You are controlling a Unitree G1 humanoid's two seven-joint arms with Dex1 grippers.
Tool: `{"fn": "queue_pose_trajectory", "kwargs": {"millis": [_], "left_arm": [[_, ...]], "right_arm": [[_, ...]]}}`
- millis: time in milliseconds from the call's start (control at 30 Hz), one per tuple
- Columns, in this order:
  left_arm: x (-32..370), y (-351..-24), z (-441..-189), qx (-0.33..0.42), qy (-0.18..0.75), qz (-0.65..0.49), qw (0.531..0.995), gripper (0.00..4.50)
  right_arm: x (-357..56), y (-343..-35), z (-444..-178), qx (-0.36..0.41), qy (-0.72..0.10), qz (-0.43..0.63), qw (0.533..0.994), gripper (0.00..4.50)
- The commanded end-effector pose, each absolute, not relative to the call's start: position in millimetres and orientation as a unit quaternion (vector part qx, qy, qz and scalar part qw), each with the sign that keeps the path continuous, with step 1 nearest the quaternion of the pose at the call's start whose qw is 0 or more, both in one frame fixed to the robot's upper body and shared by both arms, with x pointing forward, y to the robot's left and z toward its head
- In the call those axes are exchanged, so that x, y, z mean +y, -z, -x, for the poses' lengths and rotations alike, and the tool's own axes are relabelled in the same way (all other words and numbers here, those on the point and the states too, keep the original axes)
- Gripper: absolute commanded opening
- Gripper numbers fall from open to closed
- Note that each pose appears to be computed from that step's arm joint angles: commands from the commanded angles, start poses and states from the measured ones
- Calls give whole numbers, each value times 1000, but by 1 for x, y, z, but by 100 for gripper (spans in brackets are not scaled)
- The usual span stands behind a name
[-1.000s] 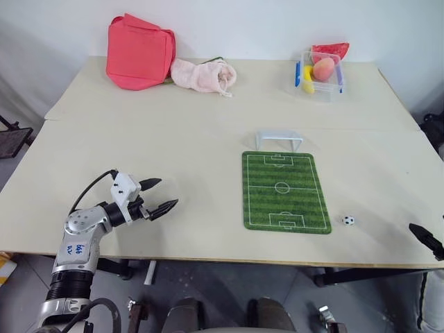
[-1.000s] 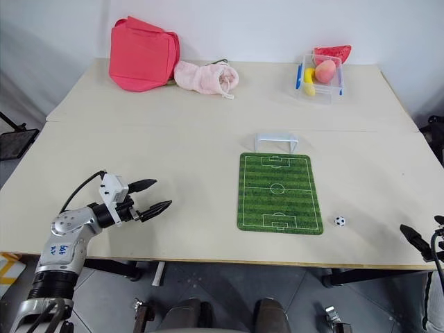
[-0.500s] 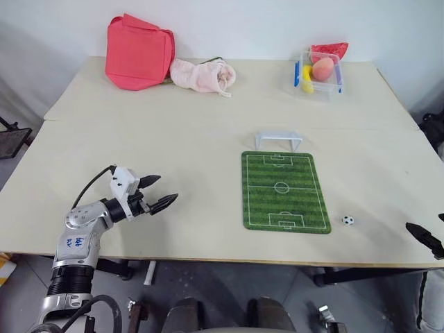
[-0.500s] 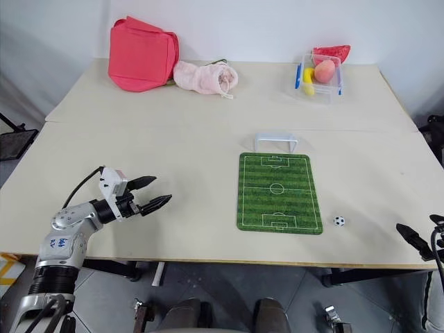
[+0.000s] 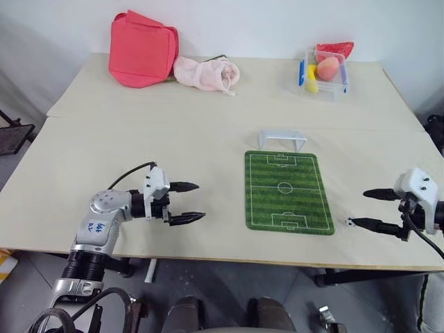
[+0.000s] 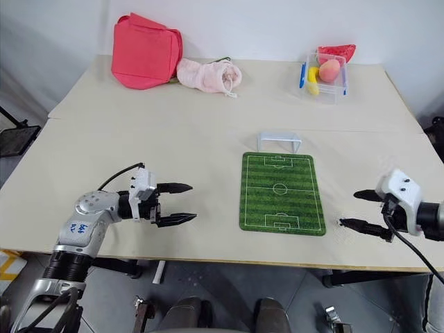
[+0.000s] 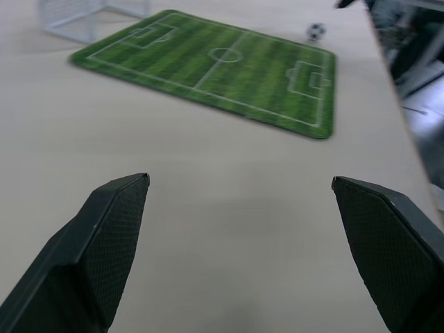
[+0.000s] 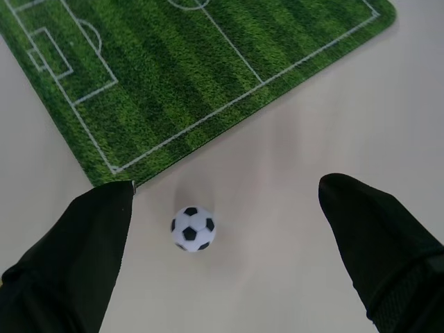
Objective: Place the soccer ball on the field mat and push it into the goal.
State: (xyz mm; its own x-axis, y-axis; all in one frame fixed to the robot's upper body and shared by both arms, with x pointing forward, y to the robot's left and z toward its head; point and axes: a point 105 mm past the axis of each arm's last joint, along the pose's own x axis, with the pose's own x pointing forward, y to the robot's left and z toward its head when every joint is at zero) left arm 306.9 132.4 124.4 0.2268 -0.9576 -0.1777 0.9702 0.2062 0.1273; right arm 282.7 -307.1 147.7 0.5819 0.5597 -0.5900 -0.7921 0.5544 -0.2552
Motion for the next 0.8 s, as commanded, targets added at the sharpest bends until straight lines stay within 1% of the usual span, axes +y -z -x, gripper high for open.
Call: {"fn": "queue_pose_trajectory", "kwargs": {"millis": [33, 133, 233, 400, 667, 733, 800], "left_arm": [[126, -135, -301, 0, 646, -116, 754, 450], [122, -137, -298, -13, 653, -111, 749, 450], [121, -136, -295, -16, 654, -109, 748, 450], [121, -132, -294, -15, 648, -107, 754, 450], [123, -131, -298, -16, 640, -108, 761, 450], [122, -130, -298, -16, 639, -108, 761, 450], [121, -129, -299, -17, 639, -108, 762, 450]], "right_arm": [[-312, -136, -285, 251, -416, 283, 827, 447], [-315, -127, -286, 267, -431, 296, 810, 447], [-316, -121, -287, 271, -435, 297, 805, 447], [-316, -116, -294, 265, -431, 293, 812, 447], [-310, -111, -296, 258, -443, 286, 809, 447], [-307, -110, -296, 250, -452, 281, 809, 409], [-304, -110, -296, 244, -456, 280, 809, 355]]}}
